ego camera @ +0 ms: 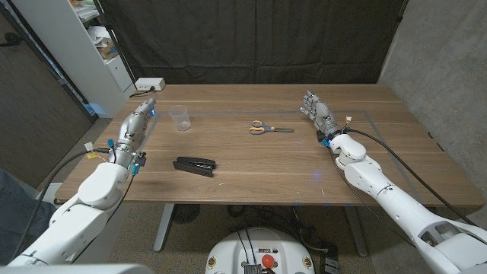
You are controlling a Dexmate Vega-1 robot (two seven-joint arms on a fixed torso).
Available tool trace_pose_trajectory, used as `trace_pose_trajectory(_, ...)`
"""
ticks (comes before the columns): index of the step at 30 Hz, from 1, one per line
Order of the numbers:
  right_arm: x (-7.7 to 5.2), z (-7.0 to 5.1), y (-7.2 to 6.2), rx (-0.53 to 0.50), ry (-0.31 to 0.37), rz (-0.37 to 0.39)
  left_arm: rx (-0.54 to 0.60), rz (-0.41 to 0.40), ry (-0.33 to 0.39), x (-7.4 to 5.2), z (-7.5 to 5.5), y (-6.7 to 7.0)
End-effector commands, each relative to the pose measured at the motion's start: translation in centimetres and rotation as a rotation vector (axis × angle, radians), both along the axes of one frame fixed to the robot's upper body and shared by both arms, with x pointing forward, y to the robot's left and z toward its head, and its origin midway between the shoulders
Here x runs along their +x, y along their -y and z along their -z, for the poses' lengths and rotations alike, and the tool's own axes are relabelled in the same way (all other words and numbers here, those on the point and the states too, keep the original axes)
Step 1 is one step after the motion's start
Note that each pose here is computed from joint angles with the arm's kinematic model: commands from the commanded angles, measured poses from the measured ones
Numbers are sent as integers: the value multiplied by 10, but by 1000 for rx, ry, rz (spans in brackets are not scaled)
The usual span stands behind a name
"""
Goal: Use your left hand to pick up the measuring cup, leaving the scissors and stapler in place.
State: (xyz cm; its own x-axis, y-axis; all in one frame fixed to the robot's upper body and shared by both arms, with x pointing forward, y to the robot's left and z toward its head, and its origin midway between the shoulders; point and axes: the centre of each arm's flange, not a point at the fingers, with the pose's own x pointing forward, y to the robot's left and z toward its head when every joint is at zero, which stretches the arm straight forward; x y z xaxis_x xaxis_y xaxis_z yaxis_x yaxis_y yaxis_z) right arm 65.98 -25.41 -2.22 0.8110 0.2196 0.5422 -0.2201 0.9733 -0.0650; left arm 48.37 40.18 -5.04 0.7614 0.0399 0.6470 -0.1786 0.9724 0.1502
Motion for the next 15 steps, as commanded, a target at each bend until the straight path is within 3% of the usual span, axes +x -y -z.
trace_pose_trajectory(1,4,0,-10,-9,-6,-2,-14,-91,-8,-4,7,-17)
trace_pose_trajectory(8,5,0,-12,-8,-8,3,-7,-123,-12,0,8,-21)
trace_pose_trajectory(15,8,1,-17,-11,-14,1,3,-173,-14,-4,11,-26)
